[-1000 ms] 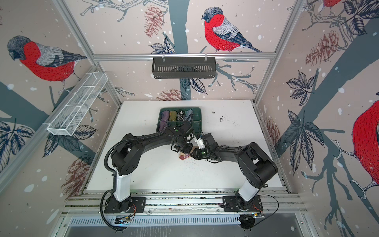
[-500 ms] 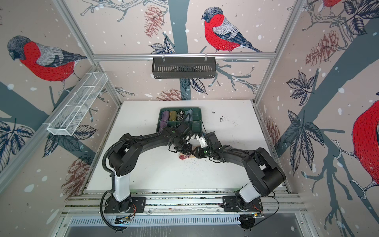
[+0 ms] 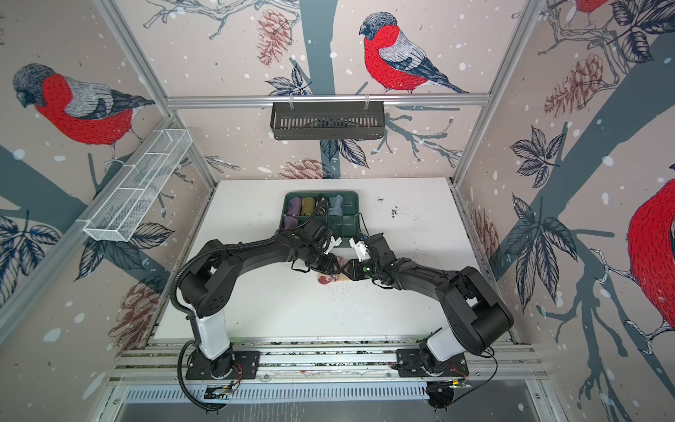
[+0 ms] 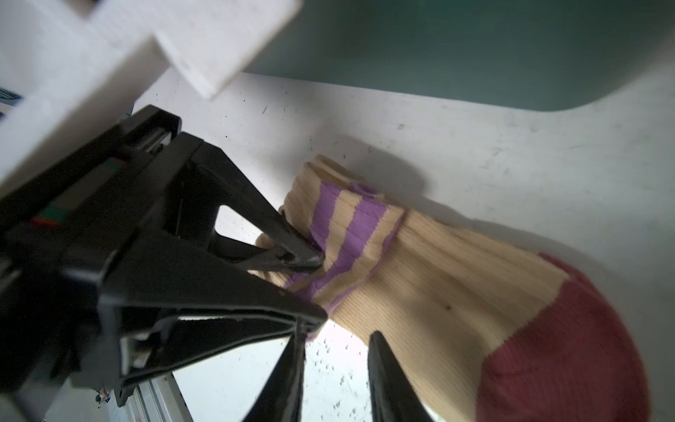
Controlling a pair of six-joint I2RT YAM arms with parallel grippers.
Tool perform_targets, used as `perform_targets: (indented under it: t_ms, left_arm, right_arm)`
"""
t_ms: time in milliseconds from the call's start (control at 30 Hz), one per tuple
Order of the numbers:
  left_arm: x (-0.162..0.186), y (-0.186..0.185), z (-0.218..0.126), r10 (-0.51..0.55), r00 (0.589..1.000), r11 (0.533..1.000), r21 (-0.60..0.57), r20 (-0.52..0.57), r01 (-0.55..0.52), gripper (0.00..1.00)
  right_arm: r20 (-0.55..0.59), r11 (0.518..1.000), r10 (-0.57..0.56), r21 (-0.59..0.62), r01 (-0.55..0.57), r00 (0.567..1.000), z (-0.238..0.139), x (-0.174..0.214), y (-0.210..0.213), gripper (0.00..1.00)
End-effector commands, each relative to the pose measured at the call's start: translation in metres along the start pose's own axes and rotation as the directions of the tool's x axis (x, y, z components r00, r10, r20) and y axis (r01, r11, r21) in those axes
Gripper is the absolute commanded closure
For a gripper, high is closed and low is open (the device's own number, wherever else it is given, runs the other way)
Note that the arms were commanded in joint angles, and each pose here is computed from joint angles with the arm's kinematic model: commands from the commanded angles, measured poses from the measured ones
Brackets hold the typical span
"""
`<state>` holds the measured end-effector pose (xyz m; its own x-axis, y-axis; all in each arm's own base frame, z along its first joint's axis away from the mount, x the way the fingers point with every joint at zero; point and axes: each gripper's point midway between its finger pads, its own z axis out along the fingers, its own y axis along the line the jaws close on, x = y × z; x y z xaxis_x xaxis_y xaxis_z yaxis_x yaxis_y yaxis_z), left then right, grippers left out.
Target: Roll the socks
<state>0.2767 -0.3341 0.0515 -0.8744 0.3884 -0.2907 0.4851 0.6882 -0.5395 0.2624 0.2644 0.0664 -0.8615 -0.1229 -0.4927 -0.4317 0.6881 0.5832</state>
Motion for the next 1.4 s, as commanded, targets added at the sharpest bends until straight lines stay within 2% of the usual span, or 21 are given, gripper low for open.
perform_targets:
  t_ms: [0, 133, 433, 733, 933, 1000, 1067, 1167, 1367]
  left_arm:
    - [-0.011, -0.013, -0.006, 0.007, 0.999, 0.997, 0.083, 0.051, -0.011, 0.68]
    - [-0.014, -0.014, -0.008, 0.005, 0.998, 0.995, 0.100, 0.070, -0.012, 0.72]
    - [-0.016, -0.017, -0.012, 0.000, 0.996, 0.991, 0.137, 0.086, -0.012, 1.00]
    - [-0.015, -0.008, -0.012, -0.026, 0.995, 0.992, 0.127, 0.097, 0.013, 1.00]
    - [-0.031, -0.009, -0.036, -0.025, 0.983, 0.994, 0.106, 0.185, 0.006, 1.00]
    - [-0.035, -0.009, -0.048, -0.021, 0.976, 0.996, 0.088, 0.215, 0.002, 0.87]
    - [-0.038, -0.008, -0.061, -0.019, 0.970, 0.997, 0.074, 0.244, 0.001, 0.81]
    - [-0.038, -0.003, -0.075, -0.028, 0.960, 0.998, 0.053, 0.278, 0.013, 0.78]
    - [-0.028, 0.025, -0.093, -0.097, 0.940, 0.995, 0.034, 0.328, 0.091, 0.80]
  right_arm:
    - [0.014, 1.000, 0.006, -0.008, -0.005, 1.000, -0.002, -0.006, 0.004, 0.68]
    - [0.020, 1.000, 0.003, -0.008, -0.003, 1.000, -0.002, -0.010, 0.005, 0.70]
    - [0.025, 1.000, -0.003, -0.012, 0.003, 1.000, 0.002, -0.017, 0.010, 0.76]
    - [0.031, 0.999, -0.025, -0.032, 0.026, 0.999, -0.001, -0.019, 0.022, 0.81]
    - [0.035, 0.999, -0.030, -0.036, 0.031, 0.999, -0.003, -0.018, 0.026, 0.81]
    - [0.031, 0.998, -0.038, -0.040, 0.039, 0.999, -0.002, -0.017, 0.029, 0.81]
    - [0.021, 0.997, -0.052, -0.047, 0.053, 0.998, 0.001, -0.017, 0.035, 0.81]
    - [0.014, 0.995, -0.081, -0.058, 0.082, 0.997, 0.007, -0.019, 0.046, 0.81]
    - [0.020, 0.989, -0.130, -0.066, 0.131, 0.991, 0.015, -0.030, 0.063, 0.81]
